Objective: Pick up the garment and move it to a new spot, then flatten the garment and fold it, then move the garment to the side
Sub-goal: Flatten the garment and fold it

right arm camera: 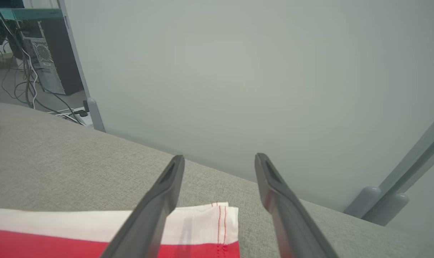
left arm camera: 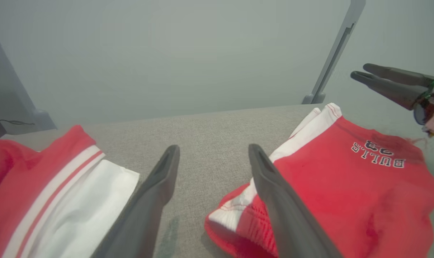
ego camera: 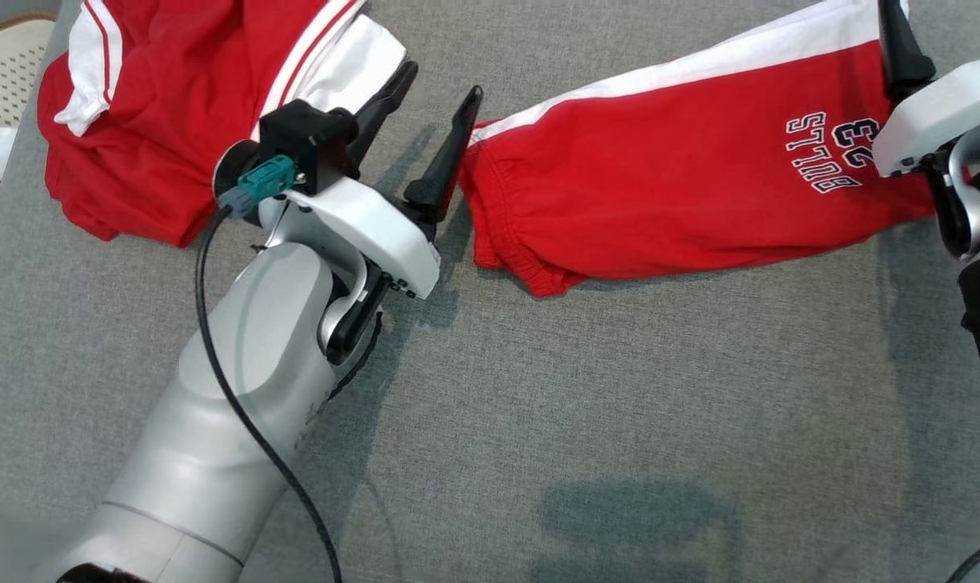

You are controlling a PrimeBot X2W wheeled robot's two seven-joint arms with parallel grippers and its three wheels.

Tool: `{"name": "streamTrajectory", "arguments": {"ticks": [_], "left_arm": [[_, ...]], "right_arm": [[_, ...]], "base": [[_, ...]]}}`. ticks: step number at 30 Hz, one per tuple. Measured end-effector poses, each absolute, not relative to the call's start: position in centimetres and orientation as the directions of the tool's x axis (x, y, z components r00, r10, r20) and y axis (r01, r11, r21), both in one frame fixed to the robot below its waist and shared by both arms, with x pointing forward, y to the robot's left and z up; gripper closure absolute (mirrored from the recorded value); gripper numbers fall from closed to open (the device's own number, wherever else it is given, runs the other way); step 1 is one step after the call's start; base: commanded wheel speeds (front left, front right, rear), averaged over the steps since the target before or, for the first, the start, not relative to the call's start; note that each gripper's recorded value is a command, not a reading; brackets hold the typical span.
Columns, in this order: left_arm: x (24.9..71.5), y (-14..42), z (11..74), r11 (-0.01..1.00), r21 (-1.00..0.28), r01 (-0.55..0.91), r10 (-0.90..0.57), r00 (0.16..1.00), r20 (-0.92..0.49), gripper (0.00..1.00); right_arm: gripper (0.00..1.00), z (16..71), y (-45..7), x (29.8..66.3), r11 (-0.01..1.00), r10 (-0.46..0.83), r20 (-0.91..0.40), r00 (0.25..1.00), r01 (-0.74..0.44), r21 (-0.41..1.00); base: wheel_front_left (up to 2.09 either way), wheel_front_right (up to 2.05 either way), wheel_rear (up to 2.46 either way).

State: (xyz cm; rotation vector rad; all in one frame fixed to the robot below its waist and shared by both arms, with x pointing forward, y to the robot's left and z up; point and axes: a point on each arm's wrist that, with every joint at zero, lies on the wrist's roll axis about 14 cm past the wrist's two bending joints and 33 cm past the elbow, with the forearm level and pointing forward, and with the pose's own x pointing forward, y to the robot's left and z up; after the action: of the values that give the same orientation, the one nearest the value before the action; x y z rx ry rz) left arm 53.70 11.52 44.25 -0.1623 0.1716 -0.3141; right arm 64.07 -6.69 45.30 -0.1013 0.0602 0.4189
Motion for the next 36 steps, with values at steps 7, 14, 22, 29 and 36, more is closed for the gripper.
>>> {"name": "streamTrajectory", "arguments": {"ticks": [7, 14, 22, 29, 36], "left_arm": [[52.0, 13.1, 46.7, 0.947, -0.223, 0.231, -0.248, 0.968, -0.05, 0.0], [49.1, 15.2, 50.3, 0.96, -0.221, 0.174, -0.161, 0.984, 0.079, 0.0], [44.8, 15.8, 49.9, 0.966, -0.227, 0.126, -0.113, 0.991, 0.068, 0.0], [43.7, 14.8, 49.6, 0.967, -0.202, 0.158, -0.149, 0.987, 0.06, 0.0], [43.3, 13.6, 49.8, 0.962, -0.189, 0.198, -0.189, 0.98, 0.064, 0.0]], "right_arm": [[0.0, 48.2, -7.2, 60.8, 0.919, 0.393, 0.019, 0.92, -0.391, -0.055], [0.0, 50.6, -8.5, 56.7, 0.934, 0.358, 0.097, 0.929, -0.357, -0.025], [0.0, 51.7, -10.7, 51.4, 0.957, 0.283, 0.132, 0.95, -0.289, 0.033], [0.0, 48.9, -13.3, 48.7, 0.973, 0.2, 0.038, 0.979, -0.203, 0.111], [0.0, 44.6, -13.2, 49.6, 0.954, 0.185, -0.102, 0.977, -0.154, 0.258]], "base": [[0.0, 0.0, 0.0], [0.0, 0.0, 0.0], [0.0, 0.0, 0.0], [0.0, 0.0, 0.0], [0.0, 0.0, 0.0]]}}
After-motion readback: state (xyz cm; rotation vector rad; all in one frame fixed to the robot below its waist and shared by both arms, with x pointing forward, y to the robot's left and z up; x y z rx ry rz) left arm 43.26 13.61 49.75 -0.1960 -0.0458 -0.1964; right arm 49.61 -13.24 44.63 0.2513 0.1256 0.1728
